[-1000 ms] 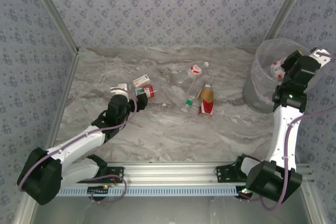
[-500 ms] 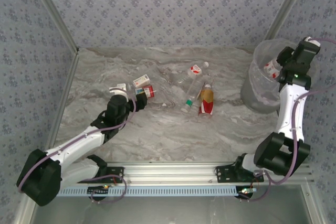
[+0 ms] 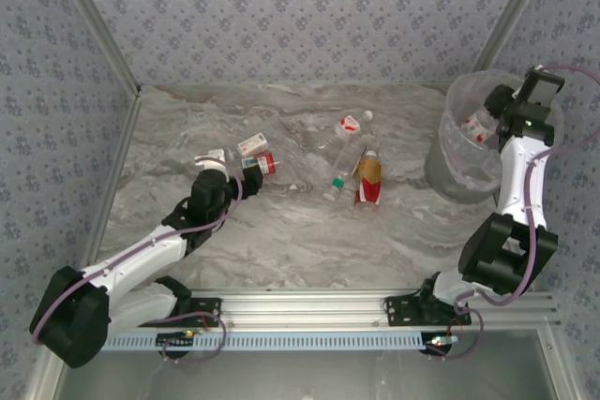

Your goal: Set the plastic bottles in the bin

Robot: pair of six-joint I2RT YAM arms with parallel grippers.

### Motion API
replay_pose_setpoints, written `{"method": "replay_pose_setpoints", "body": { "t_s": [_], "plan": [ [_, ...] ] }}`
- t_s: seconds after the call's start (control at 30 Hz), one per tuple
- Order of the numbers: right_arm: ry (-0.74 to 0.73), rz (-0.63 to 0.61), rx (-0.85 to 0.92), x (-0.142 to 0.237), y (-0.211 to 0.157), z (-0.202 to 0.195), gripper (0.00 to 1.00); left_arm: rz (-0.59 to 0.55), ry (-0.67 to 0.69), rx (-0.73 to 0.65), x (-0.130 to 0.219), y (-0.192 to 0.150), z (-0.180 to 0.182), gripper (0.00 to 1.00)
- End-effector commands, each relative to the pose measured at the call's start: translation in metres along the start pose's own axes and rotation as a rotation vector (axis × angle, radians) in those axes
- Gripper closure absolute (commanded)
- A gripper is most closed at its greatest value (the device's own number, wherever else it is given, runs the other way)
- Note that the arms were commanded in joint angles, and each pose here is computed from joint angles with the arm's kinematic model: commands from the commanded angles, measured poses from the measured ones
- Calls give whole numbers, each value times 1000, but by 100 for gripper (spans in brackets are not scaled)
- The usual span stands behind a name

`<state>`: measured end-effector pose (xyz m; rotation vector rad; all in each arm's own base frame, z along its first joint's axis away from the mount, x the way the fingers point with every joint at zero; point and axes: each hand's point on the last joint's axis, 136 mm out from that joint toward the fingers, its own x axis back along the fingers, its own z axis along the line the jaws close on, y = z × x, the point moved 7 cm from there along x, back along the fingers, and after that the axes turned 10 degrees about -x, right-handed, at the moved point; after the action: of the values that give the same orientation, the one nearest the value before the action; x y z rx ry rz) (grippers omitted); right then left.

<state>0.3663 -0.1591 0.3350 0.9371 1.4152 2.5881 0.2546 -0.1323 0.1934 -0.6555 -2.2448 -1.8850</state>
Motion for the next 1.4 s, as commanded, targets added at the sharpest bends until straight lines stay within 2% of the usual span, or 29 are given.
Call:
{"method": "replay_pose_setpoints", "body": {
  "t_s": [0.0, 0.13, 0.3, 0.57, 0.6, 0.97, 1.37],
  "plan": [
    [-1, 13, 11, 4, 6, 1, 32, -4, 18, 13, 1, 3, 2, 1],
    [-41, -2, -2, 9, 7, -2, 22, -2, 52, 18, 1, 3, 6, 0],
    [-119, -48, -18, 21, 12, -6, 16, -1, 84, 25, 2, 2, 10, 1],
    [-114, -86, -14, 38, 14, 2, 5, 14, 221, 89, 5, 0, 30, 0],
    [-114, -90, -15, 40, 14, 2, 1, 22, 229, 101, 5, -2, 33, 1],
    [-65, -136, -6, 66, 11, 16, 0, 77, 221, 195, 0, 1, 49, 0],
    [135, -102, 107, 109, -9, 66, 0, 134, 242, 246, 0, 13, 59, 1]
  ]
}}
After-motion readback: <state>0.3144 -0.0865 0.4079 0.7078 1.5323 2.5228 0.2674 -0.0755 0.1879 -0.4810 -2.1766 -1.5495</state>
